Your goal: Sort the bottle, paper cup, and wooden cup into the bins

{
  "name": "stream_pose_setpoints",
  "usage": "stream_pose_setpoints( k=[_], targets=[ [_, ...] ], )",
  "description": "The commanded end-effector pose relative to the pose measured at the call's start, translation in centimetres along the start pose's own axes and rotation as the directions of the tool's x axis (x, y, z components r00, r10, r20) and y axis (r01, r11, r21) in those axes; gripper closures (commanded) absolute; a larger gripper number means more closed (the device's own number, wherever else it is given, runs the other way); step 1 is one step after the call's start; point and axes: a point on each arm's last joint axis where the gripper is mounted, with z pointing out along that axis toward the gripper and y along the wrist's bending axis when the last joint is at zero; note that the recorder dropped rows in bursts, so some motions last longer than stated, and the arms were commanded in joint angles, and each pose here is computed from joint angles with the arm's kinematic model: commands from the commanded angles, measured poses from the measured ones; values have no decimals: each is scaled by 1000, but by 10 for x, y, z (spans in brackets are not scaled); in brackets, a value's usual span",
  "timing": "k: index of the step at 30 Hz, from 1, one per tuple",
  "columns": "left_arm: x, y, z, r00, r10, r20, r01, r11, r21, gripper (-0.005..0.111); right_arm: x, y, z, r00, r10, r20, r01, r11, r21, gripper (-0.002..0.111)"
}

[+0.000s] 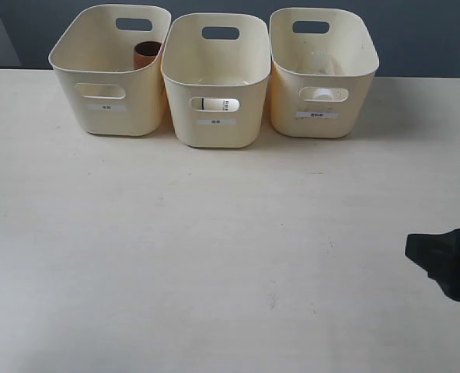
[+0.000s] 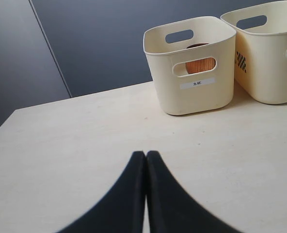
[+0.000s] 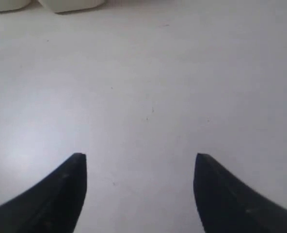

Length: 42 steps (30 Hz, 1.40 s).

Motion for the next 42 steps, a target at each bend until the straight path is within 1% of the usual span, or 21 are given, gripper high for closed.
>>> stream_pose_setpoints(
  k=[1, 4, 7, 11, 18, 21, 23, 27, 29, 31, 34, 36, 39, 42],
  targets=[
    [0, 0, 0, 1000, -1, 10, 1, 1000, 2, 107, -7, 1, -14, 988, -39, 151, 50, 996, -69, 47],
    [0, 0, 0, 1000, -1, 10, 1, 1000, 2, 107, -11, 2, -26, 965, -37, 261, 71, 990, -122, 47],
    [0, 0, 0, 1000, -1, 10, 1, 1000, 2, 107, -11, -1, -39, 940, -47, 337, 98, 986, -135, 47],
    [0, 0, 0, 1000, -1, 10, 1, 1000, 2, 107, -9, -7, -54, 900, -73, 429, 139, 982, -125, 47],
    [0, 0, 0, 1000, -1, 10, 1, 1000, 2, 107, -6, -17, -79, 800, -111, 589, 204, 974, -94, 47],
    [0, 0, 0, 1000, -1, 10, 1, 1000, 2, 107, -3, -21, -88, 760, -110, 640, 213, 973, -86, 47],
    [0, 0, 0, 1000, -1, 10, 1, 1000, 2, 107, 1, -26, -92, 742, -95, 664, 187, 980, -69, 47],
    [0, 0, 0, 1000, -1, 10, 1, 1000, 2, 107, 10, -30, -76, 726, -126, 676, 158, 987, 14, 47],
    [0, 0, 0, 1000, -1, 10, 1, 1000, 2, 107, 16, -33, -62, 716, -154, 681, 165, 985, 49, 47],
    [0, 0, 0, 1000, -1, 10, 1, 1000, 2, 107, 23, -33, -49, 701, -162, 694, 184, 982, 43, 47],
    [0, 0, 0, 1000, -1, 10, 1, 1000, 2, 107, 30, -28, -39, 646, -165, 745, 255, 967, -7, 47],
    [0, 0, 0, 1000, -1, 10, 1, 1000, 2, 107, 33, -26, -35, 626, -181, 759, 296, 955, -16, 47],
    [0, 0, 0, 1000, -1, 10, 1, 1000, 2, 107, 38, -28, -28, 642, -206, 739, 302, 953, 3, 47],
    [0, 0, 0, 1000, -1, 10, 1, 1000, 2, 107, 41, -34, -24, 681, -221, 698, 271, 962, 40, 47]
  ],
)
